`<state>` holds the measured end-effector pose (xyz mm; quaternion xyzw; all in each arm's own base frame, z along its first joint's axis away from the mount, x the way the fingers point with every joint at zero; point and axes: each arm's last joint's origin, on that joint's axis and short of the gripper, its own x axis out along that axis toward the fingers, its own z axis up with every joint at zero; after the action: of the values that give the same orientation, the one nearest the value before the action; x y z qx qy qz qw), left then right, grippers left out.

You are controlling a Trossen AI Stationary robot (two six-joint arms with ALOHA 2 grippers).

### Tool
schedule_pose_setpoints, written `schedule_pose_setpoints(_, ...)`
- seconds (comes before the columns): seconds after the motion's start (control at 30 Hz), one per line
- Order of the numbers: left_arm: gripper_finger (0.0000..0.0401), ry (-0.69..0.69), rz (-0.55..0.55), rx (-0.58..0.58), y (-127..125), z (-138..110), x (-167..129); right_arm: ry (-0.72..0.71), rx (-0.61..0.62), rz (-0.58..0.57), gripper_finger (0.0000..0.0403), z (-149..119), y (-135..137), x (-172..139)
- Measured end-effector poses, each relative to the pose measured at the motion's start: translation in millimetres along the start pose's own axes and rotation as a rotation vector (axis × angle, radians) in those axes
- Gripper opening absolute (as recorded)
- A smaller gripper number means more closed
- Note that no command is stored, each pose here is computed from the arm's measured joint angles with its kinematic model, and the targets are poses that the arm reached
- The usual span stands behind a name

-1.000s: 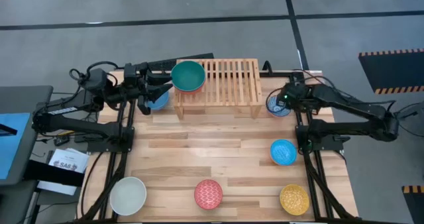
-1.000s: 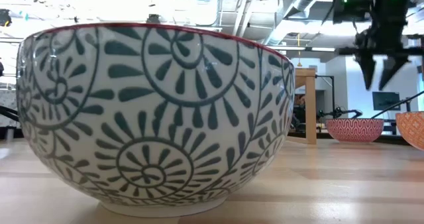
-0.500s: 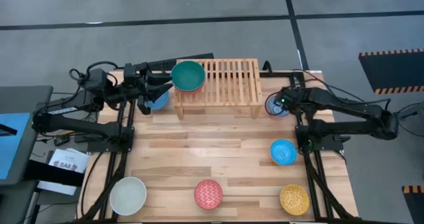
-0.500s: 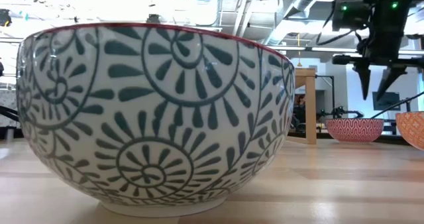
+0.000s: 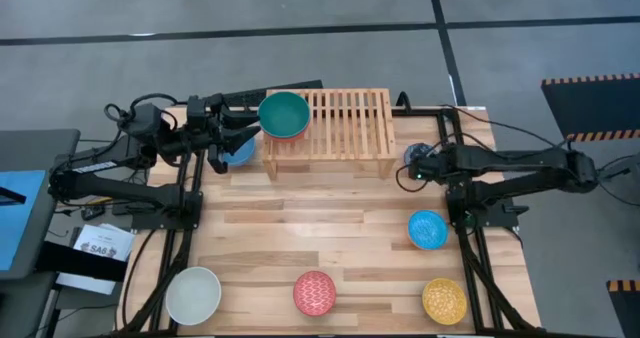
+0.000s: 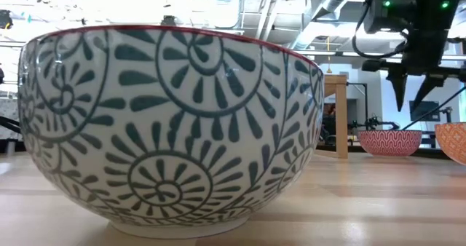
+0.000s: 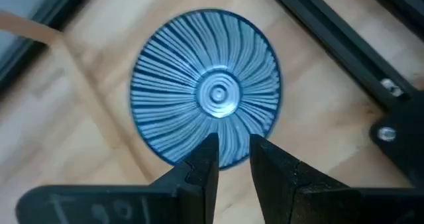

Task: Place and stack bowls onto a shelf
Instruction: Put the small blue bowl on the shelf

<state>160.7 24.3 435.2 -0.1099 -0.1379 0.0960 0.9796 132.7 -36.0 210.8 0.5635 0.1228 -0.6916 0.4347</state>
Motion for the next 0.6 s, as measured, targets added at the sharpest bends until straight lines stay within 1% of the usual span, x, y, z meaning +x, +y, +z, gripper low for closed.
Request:
schedule_pose_setpoints(0.1, 0.0128, 0.001, -0.001, 0.000, 0.0, 0.0, 0.0, 0.087, -0.056, -0.062, 0.0111, -6.3, -0.6, 2.2)
schedule_pose_setpoints(0.17, 0.0128, 0.001, -0.005, -0.001, -0.1, 0.0, 0.0, 0.110, -0.051, -0.074, 0.0111, -13.5, -1.2, 2.0)
schedule_pose_setpoints(0.23, 0.0128, 0.000, -0.006, -0.001, -0.2, 0.1, 0.0, 0.089, -0.004, -0.085, 0.0111, -18.1, -4.0, 1.5)
schedule_pose_setpoints(0.33, 0.0128, 0.000, -0.005, -0.001, -0.2, 0.1, 0.0, 0.064, -0.002, -0.127, 0.0111, -19.2, -5.3, 4.5)
schedule_pose_setpoints(0.43, 0.0128, -0.001, -0.005, -0.002, -0.2, 0.1, 0.0, 0.035, 0.067, -0.141, 0.0111, -14.7, 0.9, 11.0)
schedule_pose_setpoints(0.5, 0.0128, -0.001, -0.006, -0.003, -0.2, 0.2, 0.0, 0.029, 0.116, -0.131, 0.0111, -11.2, 6.1, 14.7)
schedule_pose_setpoints(0.6, 0.0128, 0.000, -0.006, -0.017, -0.2, 0.1, 0.0, 0.013, 0.124, -0.152, 0.0111, -7.3, 6.9, 19.4)
